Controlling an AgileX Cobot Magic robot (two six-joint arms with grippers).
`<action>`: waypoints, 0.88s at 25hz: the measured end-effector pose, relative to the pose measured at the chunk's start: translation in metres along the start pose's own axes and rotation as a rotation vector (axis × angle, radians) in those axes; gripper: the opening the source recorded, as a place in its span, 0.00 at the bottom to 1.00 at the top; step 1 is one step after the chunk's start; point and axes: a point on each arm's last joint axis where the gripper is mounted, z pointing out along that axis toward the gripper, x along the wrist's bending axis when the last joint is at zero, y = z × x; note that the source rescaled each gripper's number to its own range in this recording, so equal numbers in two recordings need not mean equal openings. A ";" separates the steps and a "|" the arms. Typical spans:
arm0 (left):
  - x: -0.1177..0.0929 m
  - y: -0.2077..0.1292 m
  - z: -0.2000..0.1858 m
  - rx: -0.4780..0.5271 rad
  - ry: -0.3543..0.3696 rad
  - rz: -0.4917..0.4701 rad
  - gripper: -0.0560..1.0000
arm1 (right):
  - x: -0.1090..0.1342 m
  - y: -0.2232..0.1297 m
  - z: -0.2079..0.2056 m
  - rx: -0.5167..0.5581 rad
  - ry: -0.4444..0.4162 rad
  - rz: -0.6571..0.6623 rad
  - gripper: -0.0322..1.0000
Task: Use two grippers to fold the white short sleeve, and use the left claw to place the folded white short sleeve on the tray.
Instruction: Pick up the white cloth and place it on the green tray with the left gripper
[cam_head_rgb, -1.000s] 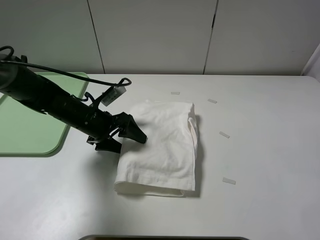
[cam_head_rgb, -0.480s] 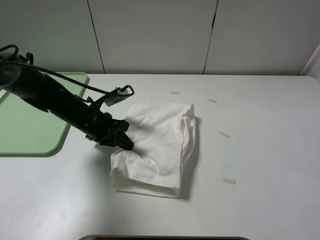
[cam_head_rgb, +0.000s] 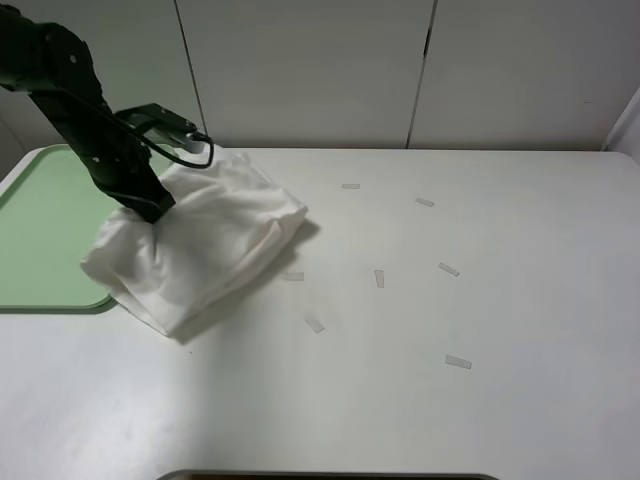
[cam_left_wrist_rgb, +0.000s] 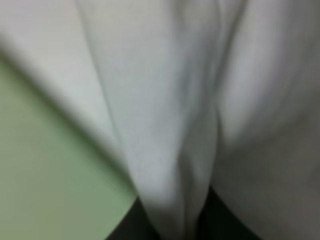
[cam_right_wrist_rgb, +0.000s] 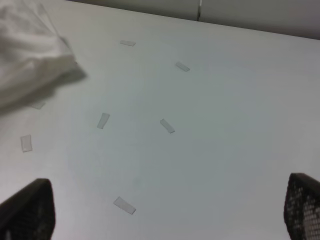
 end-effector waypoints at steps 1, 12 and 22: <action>0.023 0.002 -0.015 0.013 0.129 0.005 0.12 | 0.000 0.000 0.000 0.000 0.001 0.001 1.00; 0.070 -0.015 -0.032 0.030 0.254 -0.066 0.12 | 0.000 0.000 0.000 0.000 0.001 0.001 1.00; 0.140 -0.071 -0.052 0.042 0.341 -0.256 0.12 | 0.000 0.000 0.000 0.000 0.001 0.001 1.00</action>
